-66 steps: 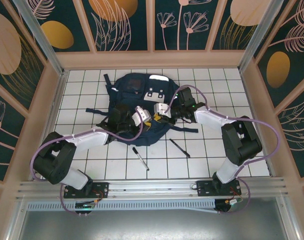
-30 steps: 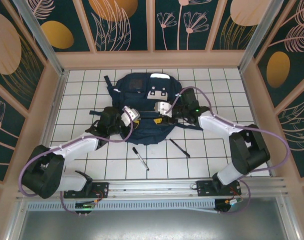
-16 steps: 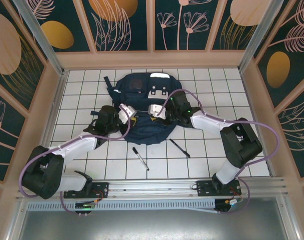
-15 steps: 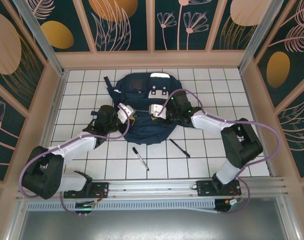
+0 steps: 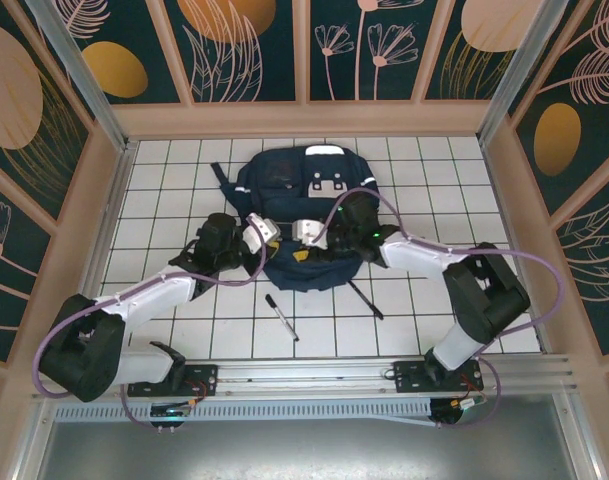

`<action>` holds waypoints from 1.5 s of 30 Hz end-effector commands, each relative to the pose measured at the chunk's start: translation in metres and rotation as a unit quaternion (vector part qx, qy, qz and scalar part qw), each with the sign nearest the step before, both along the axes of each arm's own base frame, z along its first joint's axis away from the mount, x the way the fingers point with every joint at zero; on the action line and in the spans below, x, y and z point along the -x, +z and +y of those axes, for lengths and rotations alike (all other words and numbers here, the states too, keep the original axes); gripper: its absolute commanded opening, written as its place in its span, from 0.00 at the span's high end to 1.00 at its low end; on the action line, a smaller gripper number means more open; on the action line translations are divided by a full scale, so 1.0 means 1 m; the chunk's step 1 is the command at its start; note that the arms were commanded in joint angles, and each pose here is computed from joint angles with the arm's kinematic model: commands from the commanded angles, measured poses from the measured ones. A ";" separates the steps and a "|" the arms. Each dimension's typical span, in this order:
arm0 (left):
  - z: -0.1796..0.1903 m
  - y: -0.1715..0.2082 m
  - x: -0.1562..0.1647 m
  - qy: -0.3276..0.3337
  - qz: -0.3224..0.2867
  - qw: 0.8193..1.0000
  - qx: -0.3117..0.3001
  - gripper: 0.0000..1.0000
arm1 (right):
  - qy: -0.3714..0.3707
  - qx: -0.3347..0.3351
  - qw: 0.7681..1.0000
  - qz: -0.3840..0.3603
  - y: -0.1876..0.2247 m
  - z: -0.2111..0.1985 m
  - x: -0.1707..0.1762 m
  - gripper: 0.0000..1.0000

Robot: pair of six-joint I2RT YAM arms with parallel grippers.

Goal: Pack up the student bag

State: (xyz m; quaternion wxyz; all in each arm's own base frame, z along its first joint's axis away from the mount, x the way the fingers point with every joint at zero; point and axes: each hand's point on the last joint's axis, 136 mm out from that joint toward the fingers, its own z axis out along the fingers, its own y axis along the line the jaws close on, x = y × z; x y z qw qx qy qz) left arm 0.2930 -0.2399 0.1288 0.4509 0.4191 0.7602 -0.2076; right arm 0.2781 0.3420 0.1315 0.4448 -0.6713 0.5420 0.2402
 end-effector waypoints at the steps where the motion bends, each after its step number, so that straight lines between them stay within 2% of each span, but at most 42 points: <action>1: -0.020 0.036 0.005 -0.035 -0.030 0.997 0.057 1.00 | -0.043 0.000 0.999 0.005 -0.005 0.017 -0.022 0.46; 3: -0.018 0.036 0.005 -0.032 -0.032 0.997 0.055 1.00 | -0.052 0.011 0.999 0.002 -0.009 0.020 -0.028 0.49; 4: -0.017 0.038 0.004 -0.026 -0.036 0.998 0.052 1.00 | -0.052 0.022 0.998 0.004 -0.015 0.019 -0.028 0.56; 7: -0.007 0.040 -0.002 -0.003 -0.055 0.998 0.028 1.00 | -0.046 0.060 0.997 -0.014 -0.030 0.007 -0.024 0.87; 8: 0.000 0.037 -0.005 0.010 -0.059 0.998 0.013 1.00 | -0.033 0.070 0.997 -0.019 -0.033 0.004 -0.018 0.95; 9: 0.006 0.034 -0.009 0.021 -0.062 0.998 0.001 1.00 | -0.020 0.076 0.997 -0.022 -0.034 0.000 -0.013 0.99; 11: 0.027 0.026 -0.020 0.051 -0.058 0.997 -0.005 1.00 | 0.007 0.082 0.996 -0.025 -0.033 -0.007 0.000 1.00; 13: 0.061 0.020 -0.039 0.110 -0.051 0.993 0.005 1.00 | 0.013 0.074 0.997 -0.028 -0.028 -0.013 0.002 1.00; 17: 0.101 0.008 -0.070 0.169 -0.040 0.984 -0.036 1.00 | 0.018 0.061 0.997 -0.037 -0.016 -0.019 0.000 1.00; 20: 0.113 -0.006 -0.093 0.190 0.006 0.981 -0.045 1.00 | 0.033 0.059 0.997 -0.035 -0.013 -0.017 0.004 1.00; 22: 0.106 -0.011 -0.098 0.167 0.020 0.985 -0.049 1.00 | 0.036 0.045 0.998 -0.025 -0.011 -0.014 0.007 1.00; 24: 0.094 -0.007 -0.097 0.135 0.018 0.990 -0.031 1.00 | 0.019 0.021 1.000 -0.013 -0.005 -0.009 0.005 0.78; 25: 0.088 -0.003 -0.094 0.114 0.012 0.993 -0.018 0.92 | 0.006 0.007 1.000 -0.009 0.002 -0.008 0.002 0.69; 28: 0.078 0.013 -0.081 0.072 -0.019 0.997 0.000 0.79 | -0.058 -0.035 0.997 0.031 0.029 -0.011 -0.006 0.50; 30: 0.072 0.022 -0.067 0.022 -0.046 0.999 -0.015 0.73 | -0.143 -0.061 0.986 0.060 0.049 -0.021 -0.015 0.43; 31: 0.069 0.026 -0.059 -0.008 -0.061 0.998 -0.029 0.67 | -0.208 -0.083 0.972 0.075 0.061 -0.030 -0.021 0.34; 32: 0.066 0.029 -0.052 -0.029 -0.072 0.996 -0.037 0.57 | -0.284 -0.107 0.948 0.096 0.072 -0.044 -0.030 0.24; 33: 0.064 0.033 -0.048 -0.045 -0.083 0.995 -0.040 0.52 | -0.348 -0.126 0.921 0.119 0.080 -0.060 -0.036 0.02; 35: 0.053 0.042 -0.041 -0.078 -0.106 0.990 -0.046 0.47 | -0.463 -0.152 0.856 0.171 0.087 -0.099 -0.038 0.01; 37: 0.036 0.040 -0.030 -0.126 -0.125 0.982 -0.068 0.44 | -0.541 -0.158 0.794 0.227 0.081 -0.136 -0.028 0.01; 39: 0.018 0.030 -0.020 -0.174 -0.144 0.969 -0.102 0.40 | -0.599 -0.159 0.724 0.304 0.059 -0.166 -0.008 0.01; 40: 0.011 0.022 -0.018 -0.192 -0.152 0.962 -0.124 0.38 | -0.608 -0.153 0.697 0.348 0.045 -0.174 0.004 0.01; 42: 0.002 0.013 -0.021 -0.202 -0.152 0.957 -0.141 0.35 | -0.585 -0.119 0.684 0.419 0.018 -0.171 0.033 0.05; 45: -0.002 0.009 -0.041 -0.180 -0.135 0.963 -0.146 0.35 | -0.592 -0.063 0.666 0.449 -0.018 -0.180 0.063 0.11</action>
